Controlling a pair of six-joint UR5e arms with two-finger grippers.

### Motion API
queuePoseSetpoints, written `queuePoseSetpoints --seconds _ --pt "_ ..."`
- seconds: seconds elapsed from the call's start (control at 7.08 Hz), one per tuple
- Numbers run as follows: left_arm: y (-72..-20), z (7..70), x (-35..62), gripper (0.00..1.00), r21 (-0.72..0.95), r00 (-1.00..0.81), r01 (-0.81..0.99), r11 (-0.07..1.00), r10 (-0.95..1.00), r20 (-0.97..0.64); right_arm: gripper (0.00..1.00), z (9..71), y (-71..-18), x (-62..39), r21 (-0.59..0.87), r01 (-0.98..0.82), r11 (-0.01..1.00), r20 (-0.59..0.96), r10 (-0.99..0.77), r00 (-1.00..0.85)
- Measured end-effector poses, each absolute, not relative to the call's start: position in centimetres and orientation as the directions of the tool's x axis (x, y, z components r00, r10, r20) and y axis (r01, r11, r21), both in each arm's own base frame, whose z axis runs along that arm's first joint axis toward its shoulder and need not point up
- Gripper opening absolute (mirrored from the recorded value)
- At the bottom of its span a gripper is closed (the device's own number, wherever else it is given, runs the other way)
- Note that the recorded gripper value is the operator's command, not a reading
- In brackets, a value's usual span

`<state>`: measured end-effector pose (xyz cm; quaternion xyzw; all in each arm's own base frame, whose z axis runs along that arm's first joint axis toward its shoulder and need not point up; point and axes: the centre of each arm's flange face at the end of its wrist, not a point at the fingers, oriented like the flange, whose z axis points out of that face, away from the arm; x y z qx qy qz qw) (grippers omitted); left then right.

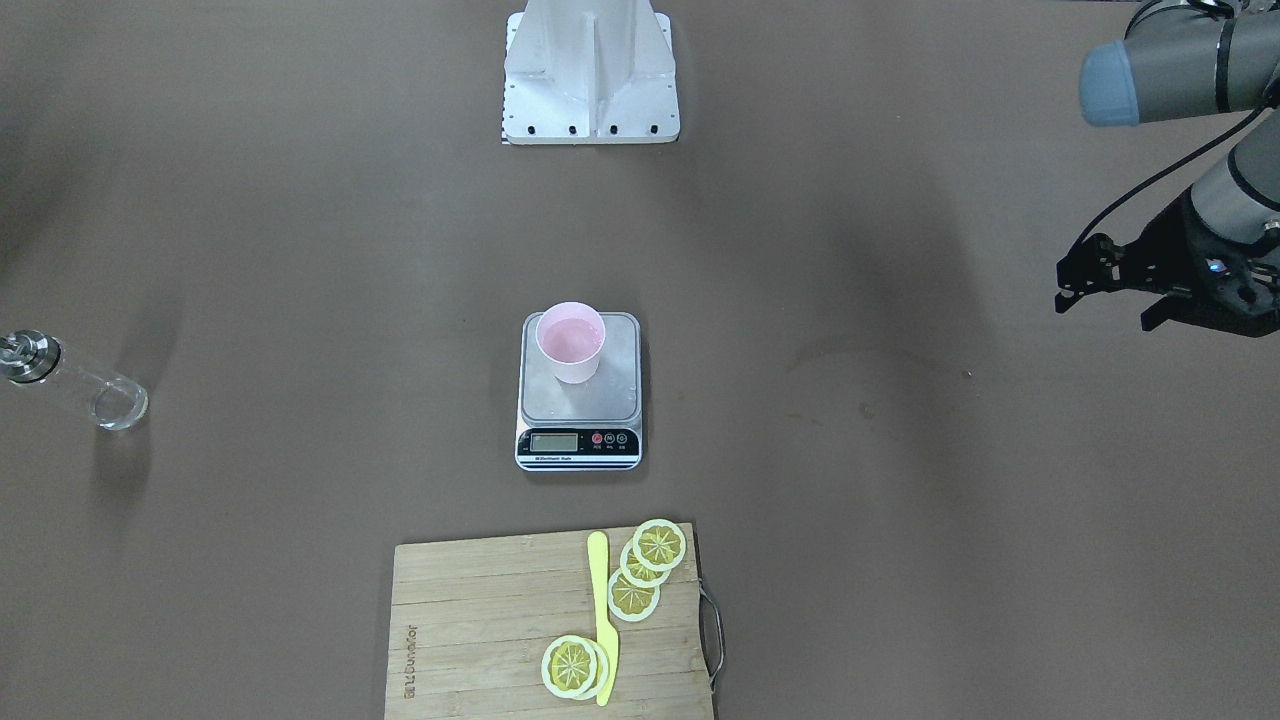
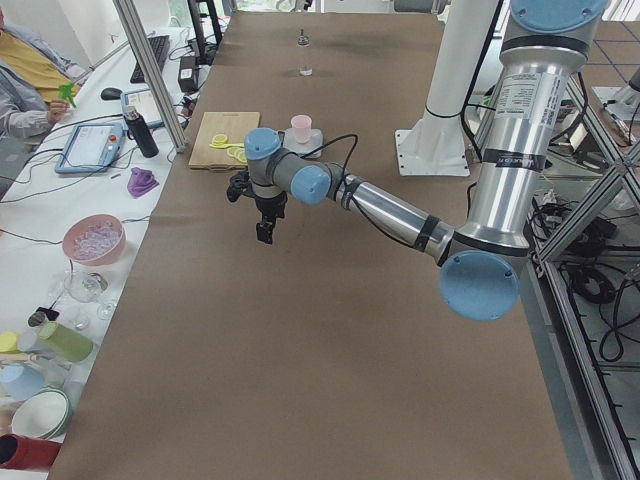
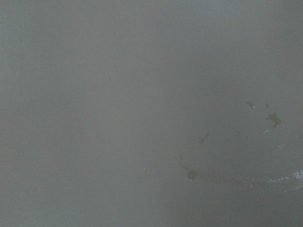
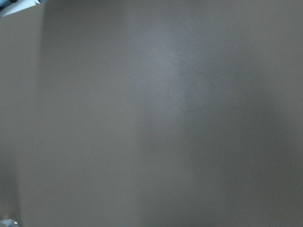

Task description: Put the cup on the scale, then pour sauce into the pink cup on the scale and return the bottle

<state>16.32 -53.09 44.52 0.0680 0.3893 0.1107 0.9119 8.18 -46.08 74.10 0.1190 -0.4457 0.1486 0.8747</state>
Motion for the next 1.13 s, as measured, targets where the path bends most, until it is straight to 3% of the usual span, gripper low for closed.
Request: queuePoseSetpoints --seconds 0.42,0.71,1.13 --pt "-52.9 45.2 15.9 0.99 0.197 0.677 -0.146 0.969 0.243 -0.695 1.00 76.9 -47.4 8.4 0.087 -0.123 0.989 0.656 0.036 0.754" --pt "-52.8 45.5 15.6 0.99 0.193 0.679 -0.141 0.971 0.237 -0.695 1.00 73.3 -51.2 11.6 0.052 0.023 0.998 0.598 -0.050 0.800" --pt "-53.0 46.4 13.9 0.99 0.168 0.691 -0.105 0.980 0.194 -0.696 1.00 66.7 -52.1 12.6 -0.015 0.063 0.998 0.603 -0.042 0.796"
